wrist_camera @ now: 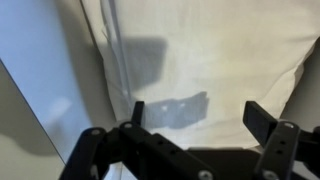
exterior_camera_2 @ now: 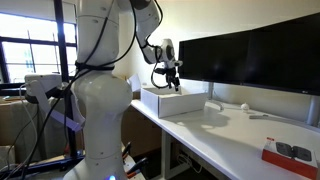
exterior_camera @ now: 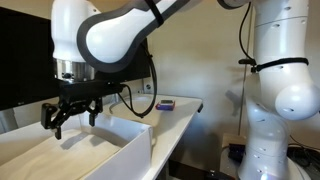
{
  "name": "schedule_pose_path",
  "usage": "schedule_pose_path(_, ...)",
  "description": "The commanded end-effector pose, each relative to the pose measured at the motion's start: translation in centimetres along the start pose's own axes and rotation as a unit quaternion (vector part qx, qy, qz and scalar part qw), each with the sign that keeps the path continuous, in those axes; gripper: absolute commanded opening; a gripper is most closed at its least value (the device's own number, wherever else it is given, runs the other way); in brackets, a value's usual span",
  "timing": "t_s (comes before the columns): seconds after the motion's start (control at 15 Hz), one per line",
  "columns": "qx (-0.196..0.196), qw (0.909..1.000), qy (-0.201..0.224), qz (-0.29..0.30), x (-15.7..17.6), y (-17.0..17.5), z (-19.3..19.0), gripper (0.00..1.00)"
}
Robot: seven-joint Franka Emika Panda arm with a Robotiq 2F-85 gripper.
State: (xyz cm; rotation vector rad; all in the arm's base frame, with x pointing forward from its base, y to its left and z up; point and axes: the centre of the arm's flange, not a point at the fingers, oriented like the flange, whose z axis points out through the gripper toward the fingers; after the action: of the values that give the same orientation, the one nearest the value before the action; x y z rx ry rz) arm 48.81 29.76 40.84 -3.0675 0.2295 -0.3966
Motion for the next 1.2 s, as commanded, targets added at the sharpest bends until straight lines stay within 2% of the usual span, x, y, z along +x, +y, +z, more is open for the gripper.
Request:
schedule_pose_path(0.0,-0.031,0.9983,-0.022,0.044,0.5,0.6,-0.2,1.0)
schedule_pose_path(0.33,-0.05,0.995,-0.048,0.072,0.1,2.2,0.4,1.0)
schedule_pose_path(0.6,-0.029,0.993,-0.074,0.087,-0.4,2.4,2.1,1.0)
schedule_pose_path(0.87,-0.031,0.9859,-0.119,0.113,-1.0,2.5,5.1,1.0)
schedule_pose_path(1.13,-0.04,0.9825,-0.135,0.123,-0.8,2.6,6.8,1.0)
